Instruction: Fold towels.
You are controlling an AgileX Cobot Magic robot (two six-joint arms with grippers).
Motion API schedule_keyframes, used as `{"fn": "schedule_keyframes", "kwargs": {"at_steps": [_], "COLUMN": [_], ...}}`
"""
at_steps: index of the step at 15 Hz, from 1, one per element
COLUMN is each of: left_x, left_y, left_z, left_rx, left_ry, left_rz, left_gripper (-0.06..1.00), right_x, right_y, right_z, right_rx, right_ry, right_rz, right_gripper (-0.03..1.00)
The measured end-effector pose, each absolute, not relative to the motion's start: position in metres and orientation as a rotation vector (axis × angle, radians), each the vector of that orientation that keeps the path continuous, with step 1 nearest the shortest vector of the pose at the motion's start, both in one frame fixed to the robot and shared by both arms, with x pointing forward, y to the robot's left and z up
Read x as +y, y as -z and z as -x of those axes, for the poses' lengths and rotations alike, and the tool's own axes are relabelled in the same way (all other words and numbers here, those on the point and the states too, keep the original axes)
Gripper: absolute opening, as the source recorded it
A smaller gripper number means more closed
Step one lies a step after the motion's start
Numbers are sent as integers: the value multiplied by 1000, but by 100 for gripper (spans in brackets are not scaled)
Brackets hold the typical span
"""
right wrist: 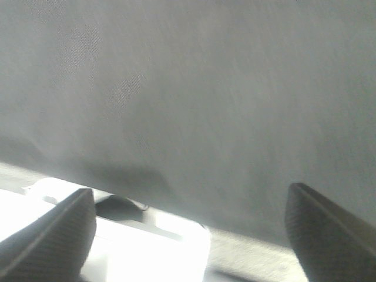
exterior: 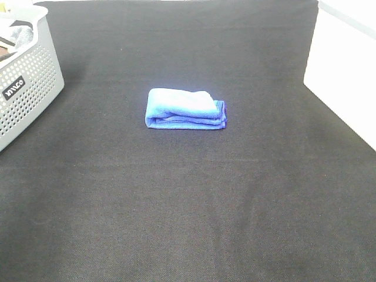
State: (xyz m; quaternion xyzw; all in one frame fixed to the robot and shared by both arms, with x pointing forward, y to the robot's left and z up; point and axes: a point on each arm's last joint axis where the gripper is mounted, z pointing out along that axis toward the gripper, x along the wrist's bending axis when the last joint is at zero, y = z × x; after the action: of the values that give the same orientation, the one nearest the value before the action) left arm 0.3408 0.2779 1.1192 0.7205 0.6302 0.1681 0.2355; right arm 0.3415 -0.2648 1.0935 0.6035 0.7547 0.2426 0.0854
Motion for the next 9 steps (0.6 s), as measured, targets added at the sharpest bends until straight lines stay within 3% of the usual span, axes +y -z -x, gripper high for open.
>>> {"fn": "schedule_keyframes", "kwargs": {"at_steps": [5, 9], "left_x": [295, 293], "left_y": [-1081, -1061], "left_z": [-264, -252], "left_rx": [1574, 1420], "left_ry": [-616, -667], "left_rz": [-1810, -1775], "left_gripper": [65, 65], "right_x": [-286, -291], "right_y": [-1069, -1058], "right_z": [-268, -246], "right_rx": [2054, 1916], "right_ry": [-798, -920], "right_rz": [-1600, -1489], "right_gripper": [82, 82]}}
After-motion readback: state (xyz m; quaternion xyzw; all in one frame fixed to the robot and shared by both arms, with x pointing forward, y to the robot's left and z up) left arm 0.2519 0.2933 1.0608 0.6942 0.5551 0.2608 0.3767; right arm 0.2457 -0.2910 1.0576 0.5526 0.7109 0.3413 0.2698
